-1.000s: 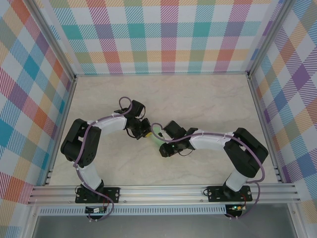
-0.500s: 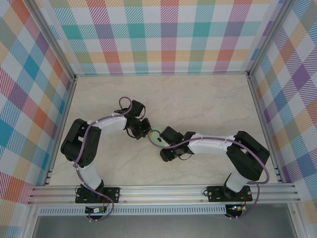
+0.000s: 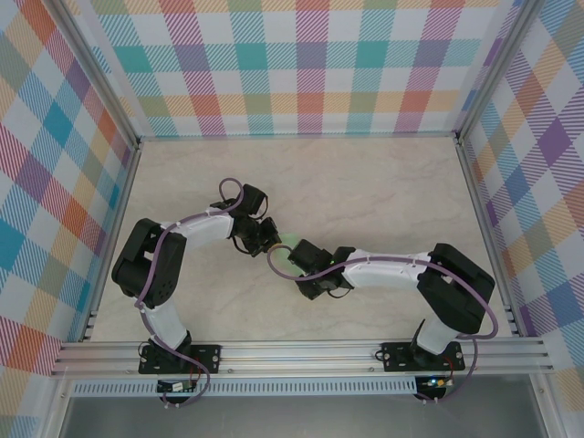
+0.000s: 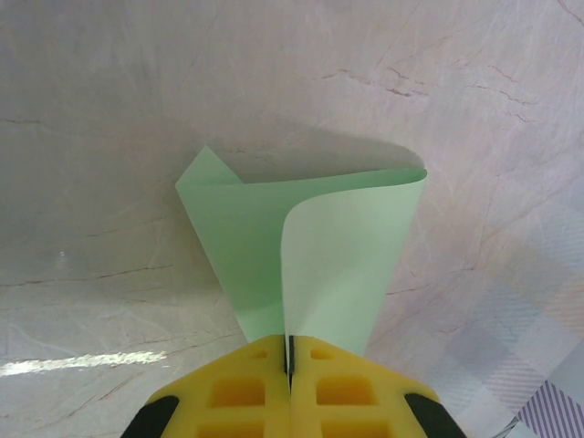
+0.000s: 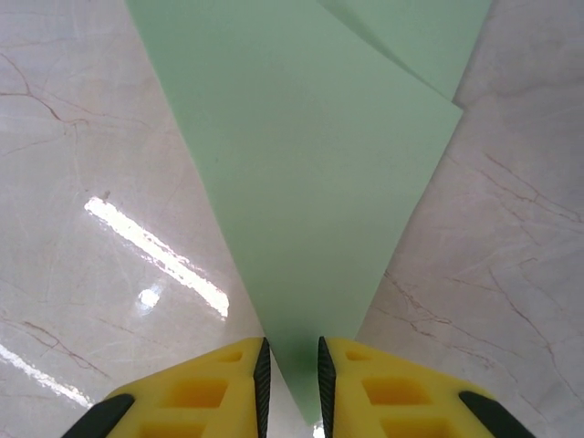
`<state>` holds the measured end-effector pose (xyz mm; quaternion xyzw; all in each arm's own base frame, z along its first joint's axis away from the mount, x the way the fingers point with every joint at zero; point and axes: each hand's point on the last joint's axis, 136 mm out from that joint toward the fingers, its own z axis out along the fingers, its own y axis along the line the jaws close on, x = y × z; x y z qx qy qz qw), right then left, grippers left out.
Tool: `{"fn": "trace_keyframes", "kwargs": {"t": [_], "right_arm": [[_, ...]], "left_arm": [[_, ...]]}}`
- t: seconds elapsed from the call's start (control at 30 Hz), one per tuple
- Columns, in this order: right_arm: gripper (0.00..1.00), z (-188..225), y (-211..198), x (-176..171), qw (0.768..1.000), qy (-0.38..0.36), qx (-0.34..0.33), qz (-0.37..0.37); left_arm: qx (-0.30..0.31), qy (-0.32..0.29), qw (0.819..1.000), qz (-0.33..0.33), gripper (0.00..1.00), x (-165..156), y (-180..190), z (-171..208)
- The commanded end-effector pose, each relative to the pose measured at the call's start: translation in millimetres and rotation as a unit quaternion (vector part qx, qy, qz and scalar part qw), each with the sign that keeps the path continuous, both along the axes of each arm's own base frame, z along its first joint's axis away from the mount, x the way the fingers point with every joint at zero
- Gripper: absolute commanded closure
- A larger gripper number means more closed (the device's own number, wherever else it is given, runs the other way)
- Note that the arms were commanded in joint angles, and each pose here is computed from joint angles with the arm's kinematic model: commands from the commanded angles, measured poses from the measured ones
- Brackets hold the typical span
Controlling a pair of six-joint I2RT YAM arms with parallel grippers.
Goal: Fold a paper plane with a square sheet of paper (pick it up from the middle)
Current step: Fold the wing for the fifth time at the center of the table.
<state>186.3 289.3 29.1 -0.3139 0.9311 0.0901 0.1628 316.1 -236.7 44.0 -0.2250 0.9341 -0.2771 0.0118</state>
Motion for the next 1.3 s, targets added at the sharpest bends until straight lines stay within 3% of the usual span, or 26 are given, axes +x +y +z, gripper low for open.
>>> {"fn": "trace_keyframes", "kwargs": {"t": [0.0,0.3,0.8,1.17,1.27], "right_arm": [[0.79,2,1,3,1.0,-0.008,-0.009,-0.007],[0.88,-13,-1,-3,1.0,0.011,-0.006,-0.021],[0.89,-9,2,-8,0.994,0.07,0.074,-0.034],[0.69,20,12,11,0.994,0.028,0.106,-0.028],[0.68,20,17,16,0.994,0.023,0.102,-0.022]], "left_arm": [[0.0,0.01,1.0,0.01,1.0,4,2,3],[0.001,0.012,1.0,0.009,1.0,3,1,3],[0.004,0.014,1.0,0.006,1.0,2,2,2],[-0.004,0.017,1.0,0.01,1.0,1,1,4],[-0.004,0.018,1.0,0.012,1.0,0,1,5]]}}
